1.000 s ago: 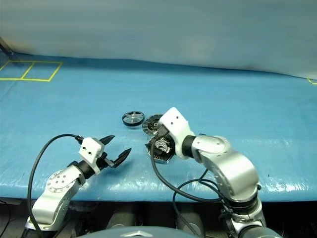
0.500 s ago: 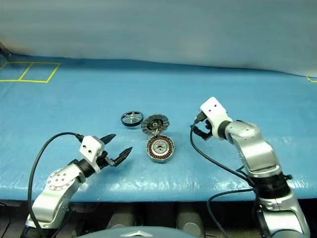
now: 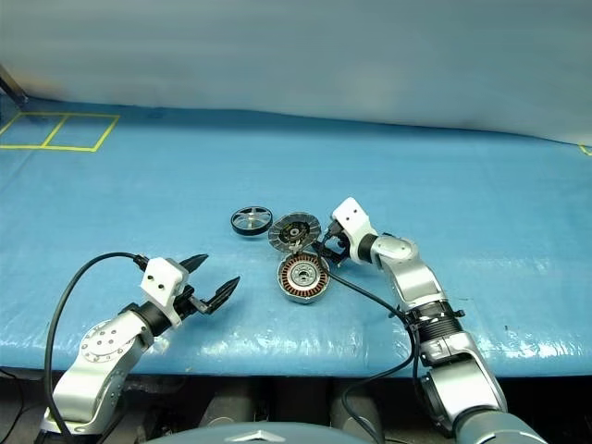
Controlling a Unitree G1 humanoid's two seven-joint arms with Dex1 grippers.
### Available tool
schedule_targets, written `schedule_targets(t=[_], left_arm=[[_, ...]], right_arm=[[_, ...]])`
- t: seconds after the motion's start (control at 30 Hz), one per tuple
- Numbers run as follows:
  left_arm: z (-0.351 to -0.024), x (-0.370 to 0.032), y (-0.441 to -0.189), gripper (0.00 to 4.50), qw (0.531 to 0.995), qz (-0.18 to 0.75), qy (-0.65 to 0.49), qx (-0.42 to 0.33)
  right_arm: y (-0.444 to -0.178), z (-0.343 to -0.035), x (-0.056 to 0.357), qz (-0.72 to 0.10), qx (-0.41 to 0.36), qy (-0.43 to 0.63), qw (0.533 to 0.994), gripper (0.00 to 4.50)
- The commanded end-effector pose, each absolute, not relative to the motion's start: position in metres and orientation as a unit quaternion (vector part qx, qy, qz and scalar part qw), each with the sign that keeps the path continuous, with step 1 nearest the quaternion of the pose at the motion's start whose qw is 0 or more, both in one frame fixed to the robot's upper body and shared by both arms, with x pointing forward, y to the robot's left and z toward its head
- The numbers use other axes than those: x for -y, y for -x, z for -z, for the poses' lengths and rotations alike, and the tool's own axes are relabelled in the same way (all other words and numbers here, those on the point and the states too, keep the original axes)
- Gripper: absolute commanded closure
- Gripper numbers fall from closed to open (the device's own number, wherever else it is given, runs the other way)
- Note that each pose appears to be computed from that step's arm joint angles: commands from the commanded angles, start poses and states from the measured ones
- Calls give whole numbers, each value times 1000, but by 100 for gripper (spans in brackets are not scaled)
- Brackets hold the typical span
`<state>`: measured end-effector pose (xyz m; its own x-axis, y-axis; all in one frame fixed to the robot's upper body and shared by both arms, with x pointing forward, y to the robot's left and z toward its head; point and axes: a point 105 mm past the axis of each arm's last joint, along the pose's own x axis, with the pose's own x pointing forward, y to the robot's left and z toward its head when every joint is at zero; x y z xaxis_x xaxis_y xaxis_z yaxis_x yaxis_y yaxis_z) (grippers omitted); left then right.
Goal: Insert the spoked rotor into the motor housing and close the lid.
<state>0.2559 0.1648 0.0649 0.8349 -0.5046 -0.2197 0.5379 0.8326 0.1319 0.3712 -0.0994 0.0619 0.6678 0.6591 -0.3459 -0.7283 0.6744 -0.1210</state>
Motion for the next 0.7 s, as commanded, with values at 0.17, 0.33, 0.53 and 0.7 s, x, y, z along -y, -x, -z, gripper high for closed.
schedule_targets(t=[0.17,0.33,0.53,0.7], left_arm=[[-81,-160,-256,0,954,277,-101,-59],[-81,-160,-257,0,954,276,-100,-58],[-81,-160,-258,0,954,276,-99,-55],[-82,-160,-259,0,955,276,-98,-52]], right_arm=[[-384,-66,89,-390,-118,108,907,5],[-385,-59,83,-394,-121,111,905,5],[-385,-51,78,-391,-132,123,903,45],[-386,-46,78,-378,-147,110,908,201]])
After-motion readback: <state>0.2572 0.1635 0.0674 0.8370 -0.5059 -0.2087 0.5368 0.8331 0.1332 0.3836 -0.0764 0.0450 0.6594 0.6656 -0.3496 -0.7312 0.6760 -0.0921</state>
